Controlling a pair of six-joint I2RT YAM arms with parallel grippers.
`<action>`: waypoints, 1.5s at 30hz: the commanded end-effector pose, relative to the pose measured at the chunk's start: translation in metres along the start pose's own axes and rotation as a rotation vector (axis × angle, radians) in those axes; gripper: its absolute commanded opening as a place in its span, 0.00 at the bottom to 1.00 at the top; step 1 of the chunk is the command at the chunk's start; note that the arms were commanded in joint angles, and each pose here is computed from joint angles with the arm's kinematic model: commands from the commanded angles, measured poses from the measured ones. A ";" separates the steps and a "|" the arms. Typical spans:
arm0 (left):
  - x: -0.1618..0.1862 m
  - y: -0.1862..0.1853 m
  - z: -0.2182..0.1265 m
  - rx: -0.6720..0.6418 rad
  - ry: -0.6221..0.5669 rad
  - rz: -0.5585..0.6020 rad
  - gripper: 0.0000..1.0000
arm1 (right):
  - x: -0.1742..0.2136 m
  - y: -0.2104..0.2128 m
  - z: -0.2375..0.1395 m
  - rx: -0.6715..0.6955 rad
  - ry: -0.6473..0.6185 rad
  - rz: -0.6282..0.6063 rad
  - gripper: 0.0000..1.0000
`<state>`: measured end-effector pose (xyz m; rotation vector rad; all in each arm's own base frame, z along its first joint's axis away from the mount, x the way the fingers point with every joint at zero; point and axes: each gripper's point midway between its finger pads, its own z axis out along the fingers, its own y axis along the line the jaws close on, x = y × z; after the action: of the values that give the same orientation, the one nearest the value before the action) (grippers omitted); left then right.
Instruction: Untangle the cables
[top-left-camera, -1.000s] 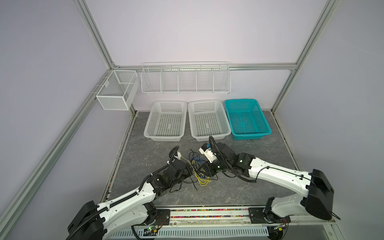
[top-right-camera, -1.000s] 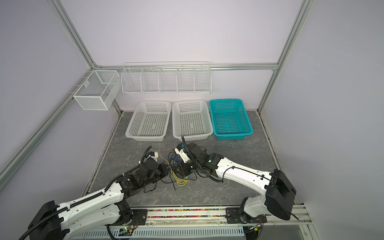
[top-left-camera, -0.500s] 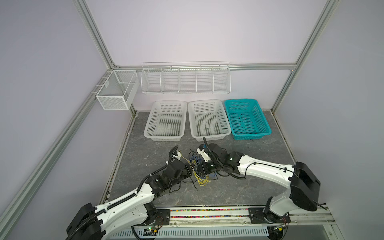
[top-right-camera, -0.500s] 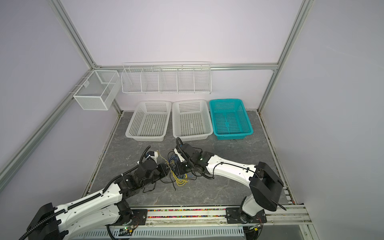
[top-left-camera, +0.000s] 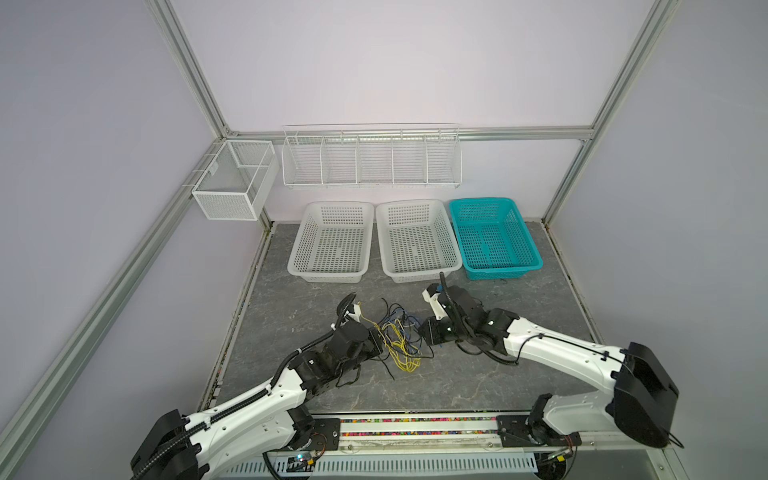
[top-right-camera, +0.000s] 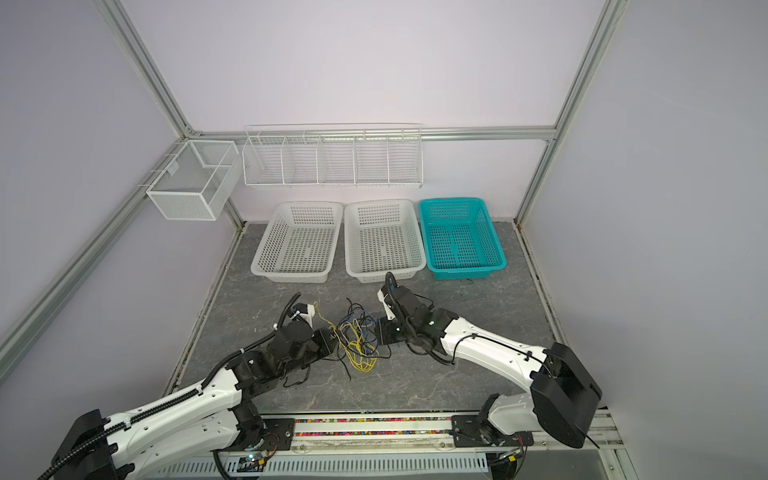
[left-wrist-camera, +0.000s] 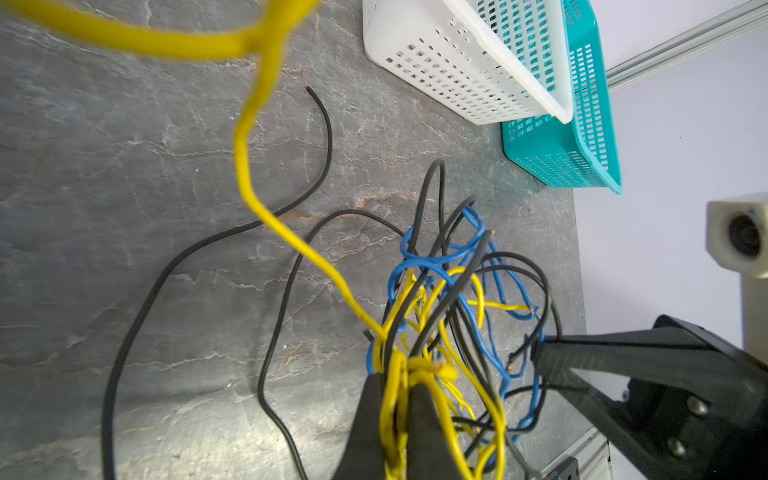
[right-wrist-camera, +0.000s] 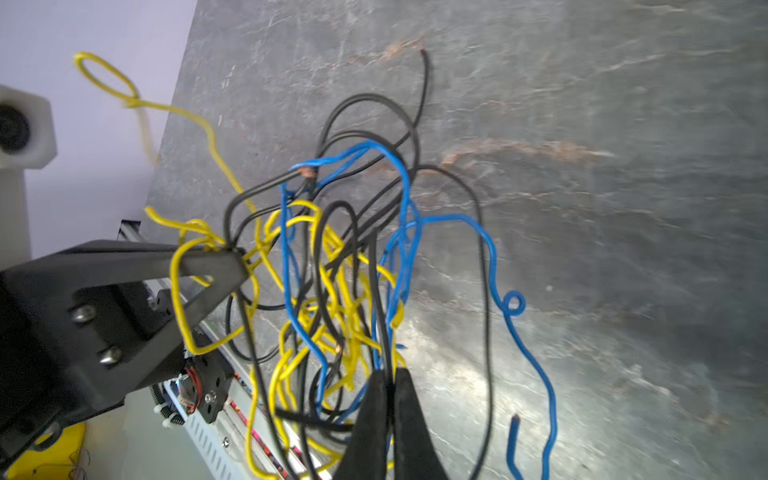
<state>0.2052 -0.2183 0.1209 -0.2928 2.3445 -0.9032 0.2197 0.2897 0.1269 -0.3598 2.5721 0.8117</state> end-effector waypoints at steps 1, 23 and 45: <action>-0.007 0.019 0.001 -0.105 -0.036 0.013 0.00 | 0.003 -0.029 -0.017 0.081 -0.009 0.038 0.07; 0.007 0.044 0.017 -0.252 0.040 0.100 0.00 | -0.036 -0.050 -0.178 0.121 -0.289 0.009 0.06; 0.011 0.047 0.032 -0.323 0.090 0.153 0.00 | -0.050 -0.021 -0.268 0.165 -0.405 -0.099 0.06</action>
<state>0.2241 -0.2513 0.1046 -0.1601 2.4391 -0.7795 0.1822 0.1307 0.3311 -0.2718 2.2798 0.6162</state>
